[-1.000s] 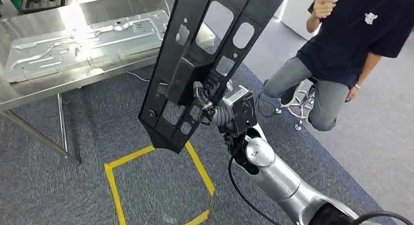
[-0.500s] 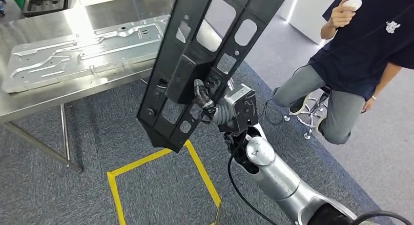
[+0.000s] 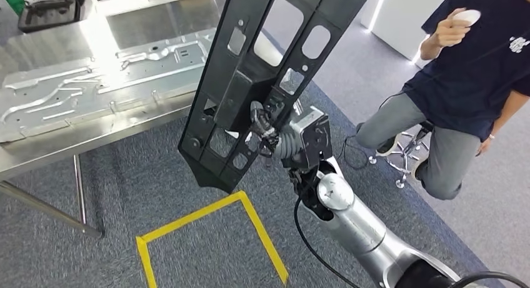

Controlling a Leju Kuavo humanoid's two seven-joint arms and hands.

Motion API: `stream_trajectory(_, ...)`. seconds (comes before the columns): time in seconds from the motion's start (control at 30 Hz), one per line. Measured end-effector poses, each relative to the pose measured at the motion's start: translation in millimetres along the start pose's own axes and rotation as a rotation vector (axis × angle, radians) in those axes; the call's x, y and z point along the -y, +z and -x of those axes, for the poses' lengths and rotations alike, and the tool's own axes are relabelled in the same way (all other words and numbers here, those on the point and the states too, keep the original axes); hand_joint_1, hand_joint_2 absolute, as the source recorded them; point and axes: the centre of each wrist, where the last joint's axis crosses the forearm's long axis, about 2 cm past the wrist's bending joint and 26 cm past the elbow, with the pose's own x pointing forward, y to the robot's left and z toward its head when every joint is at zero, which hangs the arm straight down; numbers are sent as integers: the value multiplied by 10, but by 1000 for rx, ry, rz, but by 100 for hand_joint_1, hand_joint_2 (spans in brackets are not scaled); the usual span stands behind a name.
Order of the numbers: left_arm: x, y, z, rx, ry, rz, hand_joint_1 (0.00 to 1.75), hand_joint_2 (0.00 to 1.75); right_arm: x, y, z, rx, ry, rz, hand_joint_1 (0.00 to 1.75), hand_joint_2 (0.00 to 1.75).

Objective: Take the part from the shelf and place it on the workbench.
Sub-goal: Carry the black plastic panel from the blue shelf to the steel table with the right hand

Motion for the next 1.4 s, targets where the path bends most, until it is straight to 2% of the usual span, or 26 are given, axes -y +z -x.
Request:
stream_trajectory(0.53, -10, -14, -57, 3, 11, -2, 0, 175, 29, 30, 32, -20, 55, 4, 175, 175)
stream_trajectory(0.97, 8, 3, 7, -9, 10, 3, 0, 175, 31, 21, 37, -20, 51, 6, 175, 175)
stream_trajectory(1.17, -18, -20, -78, 8, 12, -2, 0, 175, 38, -2, 33, -10, 45, 7, 175, 175)
stream_trajectory(1.4, 9, -9, -50, 3, 10, 5, 0, 175, 39, 21, 50, -20, 36, 8, 175, 175)
